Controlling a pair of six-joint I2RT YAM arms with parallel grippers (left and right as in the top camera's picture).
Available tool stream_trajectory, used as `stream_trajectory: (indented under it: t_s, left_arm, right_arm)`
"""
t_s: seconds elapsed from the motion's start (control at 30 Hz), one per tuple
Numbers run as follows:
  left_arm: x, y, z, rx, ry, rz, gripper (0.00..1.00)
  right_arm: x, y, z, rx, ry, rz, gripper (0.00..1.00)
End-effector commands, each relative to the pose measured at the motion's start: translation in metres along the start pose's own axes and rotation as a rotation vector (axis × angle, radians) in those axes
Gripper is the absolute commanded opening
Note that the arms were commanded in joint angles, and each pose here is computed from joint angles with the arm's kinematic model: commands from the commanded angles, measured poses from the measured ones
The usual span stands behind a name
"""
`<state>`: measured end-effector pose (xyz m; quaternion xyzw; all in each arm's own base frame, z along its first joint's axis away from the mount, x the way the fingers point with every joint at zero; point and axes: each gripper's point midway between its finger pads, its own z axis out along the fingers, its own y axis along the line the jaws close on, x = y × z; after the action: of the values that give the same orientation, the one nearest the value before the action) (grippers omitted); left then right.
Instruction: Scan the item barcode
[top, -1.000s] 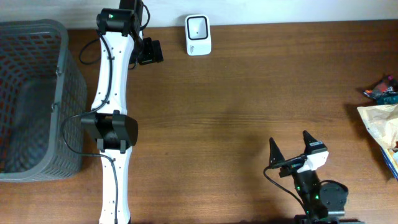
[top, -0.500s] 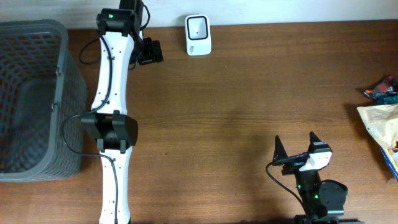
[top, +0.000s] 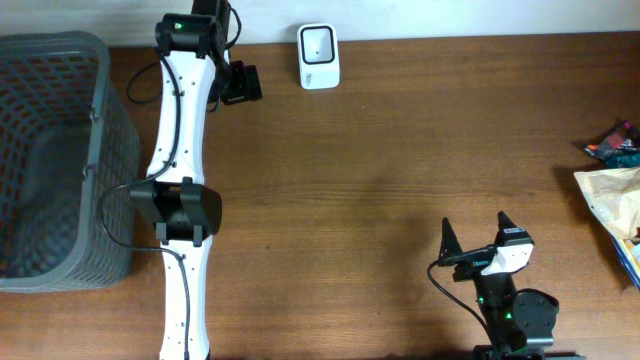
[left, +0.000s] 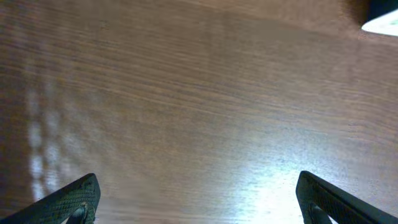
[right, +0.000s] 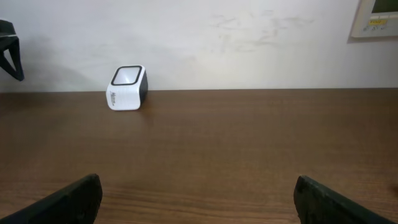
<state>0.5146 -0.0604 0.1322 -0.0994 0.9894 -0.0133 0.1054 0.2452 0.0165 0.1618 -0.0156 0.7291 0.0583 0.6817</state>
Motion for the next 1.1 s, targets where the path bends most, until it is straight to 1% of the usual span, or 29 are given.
stream_trajectory:
  t_s: [0.0,0.1,0.13,0.23,0.27,0.33,0.4,0.5,0.57,0.7,0.77,0.8,0.83,0.87,0.97,1.07]
  left_arm:
    - [0.005,0.007,-0.008,-0.026,0.012,-0.001,0.99]
    - [0.002,-0.007,-0.033,-0.021,-0.059,0.028,0.99]
    - [0.002,-0.014,-0.048,-0.033,-0.1,0.05,0.99]
    - [-0.003,-0.029,-0.091,-0.134,-0.258,0.106,0.99]
    - [0.0,-0.034,-0.114,-0.158,-0.317,0.122,0.99]
    - [0.003,-0.038,-0.134,-0.13,-0.349,0.128,0.99]
    - [0.008,-0.039,-0.159,-0.092,-0.379,0.189,0.99]
    - [0.014,-0.037,-0.192,-0.061,-0.44,0.193,0.99]
    - [0.013,-0.043,-0.202,-0.045,-0.478,0.229,0.99]
    - [0.026,-0.042,-0.197,-0.02,-0.499,0.28,0.99]
    - [0.043,-0.059,-0.199,0.107,-0.594,0.442,0.99]
    - [0.051,-0.06,-0.199,0.127,-0.63,0.488,0.99]
    - [0.072,-0.05,-0.193,0.129,-0.678,0.543,0.99]
    - [0.083,-0.044,-0.191,0.128,-0.695,0.552,0.99]
    - [0.133,-0.016,-0.184,0.133,-0.758,0.558,0.99]
    - [0.193,0.031,-0.201,0.136,-0.895,0.505,0.99]
  right_arm:
    - [0.003,-0.001,0.0,0.006,0.002,0.001,0.98]
    - [0.003,-0.001,0.0,0.006,0.002,0.001,0.98]
    - [0.003,-0.001,0.0,0.006,0.002,0.001,0.98]
    - [0.003,-0.001,0.0,0.006,0.002,0.001,0.98]
    - [0.003,-0.001,0.0,0.006,0.002,0.001,0.98]
    - [0.003,-0.001,0.0,0.007,0.002,0.001,0.98]
    - [0.003,-0.001,0.0,0.006,0.002,0.001,0.98]
    - [0.003,-0.001,0.0,0.006,0.002,0.001,0.98]
    - [0.003,-0.001,0.0,0.006,0.002,0.001,0.98]
    - [0.003,-0.001,0.0,0.006,0.002,0.001,0.98]
    - [0.003,-0.001,0.0,0.006,0.002,0.001,0.98]
    - [0.003,-0.001,0.0,0.006,0.002,0.001,0.98]
    - [0.003,-0.001,0.0,0.006,0.002,0.001,0.98]
    - [0.003,-0.001,0.0,0.006,0.002,0.001,0.98]
    - [0.003,-0.001,0.0,0.006,0.002,0.001,0.98]
    - [0.003,-0.001,0.0,0.006,0.002,0.001,0.98]
